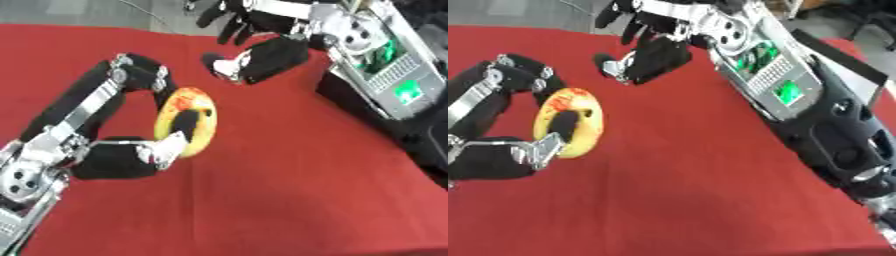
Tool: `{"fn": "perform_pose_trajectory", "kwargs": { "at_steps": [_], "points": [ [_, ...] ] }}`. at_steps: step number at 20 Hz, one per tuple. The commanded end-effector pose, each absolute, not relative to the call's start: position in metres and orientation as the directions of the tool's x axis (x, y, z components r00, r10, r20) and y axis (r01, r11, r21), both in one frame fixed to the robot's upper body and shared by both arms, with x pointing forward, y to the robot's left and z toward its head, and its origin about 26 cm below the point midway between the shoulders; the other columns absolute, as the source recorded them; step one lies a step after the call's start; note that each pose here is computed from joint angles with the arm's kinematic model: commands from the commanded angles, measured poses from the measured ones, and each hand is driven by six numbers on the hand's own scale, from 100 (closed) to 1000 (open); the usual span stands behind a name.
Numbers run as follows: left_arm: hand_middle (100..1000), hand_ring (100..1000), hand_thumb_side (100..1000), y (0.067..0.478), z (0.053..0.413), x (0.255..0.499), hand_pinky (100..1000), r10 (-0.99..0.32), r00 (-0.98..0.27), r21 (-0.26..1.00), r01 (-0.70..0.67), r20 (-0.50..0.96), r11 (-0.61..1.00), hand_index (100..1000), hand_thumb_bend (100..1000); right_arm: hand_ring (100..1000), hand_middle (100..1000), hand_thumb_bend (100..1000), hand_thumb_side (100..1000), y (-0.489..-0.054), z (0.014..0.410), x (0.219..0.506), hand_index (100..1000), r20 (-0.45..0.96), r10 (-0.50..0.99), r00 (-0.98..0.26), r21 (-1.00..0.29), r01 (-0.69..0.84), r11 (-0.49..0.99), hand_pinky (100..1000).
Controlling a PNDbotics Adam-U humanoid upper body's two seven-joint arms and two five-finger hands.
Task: Pick up the objects with one hand, pass them to the other hand, and then place them into the box on the other side of the table.
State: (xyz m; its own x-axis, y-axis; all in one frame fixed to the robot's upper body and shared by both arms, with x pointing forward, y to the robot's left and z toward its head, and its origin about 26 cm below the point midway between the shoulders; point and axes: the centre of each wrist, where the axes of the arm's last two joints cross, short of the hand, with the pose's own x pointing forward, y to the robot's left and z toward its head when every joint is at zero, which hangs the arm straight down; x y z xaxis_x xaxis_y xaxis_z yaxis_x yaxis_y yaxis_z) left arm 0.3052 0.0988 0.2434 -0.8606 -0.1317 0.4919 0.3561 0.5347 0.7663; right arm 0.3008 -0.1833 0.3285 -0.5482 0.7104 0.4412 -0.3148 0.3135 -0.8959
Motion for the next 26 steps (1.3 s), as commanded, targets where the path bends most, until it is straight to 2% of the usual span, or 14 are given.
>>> {"fn": "perform_pose_trajectory", "kwargs": {
  "at_steps": [1,15,26],
  "points": [
    [478,565,247,0.102,0.250,0.305,667,-0.129,-0.883,0.779,0.320,0.452,0.539,359,100,807,928,147,333,-0.185,0.336,0.296,867,0.442,0.700,-0.561,-0.894,-0.339,0.293,811],
    [483,572,199,0.099,0.246,0.318,667,-0.191,-0.928,0.831,0.177,0.320,0.528,376,100,811,926,148,302,-0.180,0.331,0.297,867,0.454,0.682,-0.573,-0.881,-0.404,0.247,812],
    [486,574,181,0.099,0.251,0.313,667,-0.192,-0.942,0.850,0.146,0.276,0.507,382,100,817,921,206,284,-0.179,0.327,0.297,879,0.409,0.681,-0.608,-0.886,-0.443,0.136,809]
  ]
}}
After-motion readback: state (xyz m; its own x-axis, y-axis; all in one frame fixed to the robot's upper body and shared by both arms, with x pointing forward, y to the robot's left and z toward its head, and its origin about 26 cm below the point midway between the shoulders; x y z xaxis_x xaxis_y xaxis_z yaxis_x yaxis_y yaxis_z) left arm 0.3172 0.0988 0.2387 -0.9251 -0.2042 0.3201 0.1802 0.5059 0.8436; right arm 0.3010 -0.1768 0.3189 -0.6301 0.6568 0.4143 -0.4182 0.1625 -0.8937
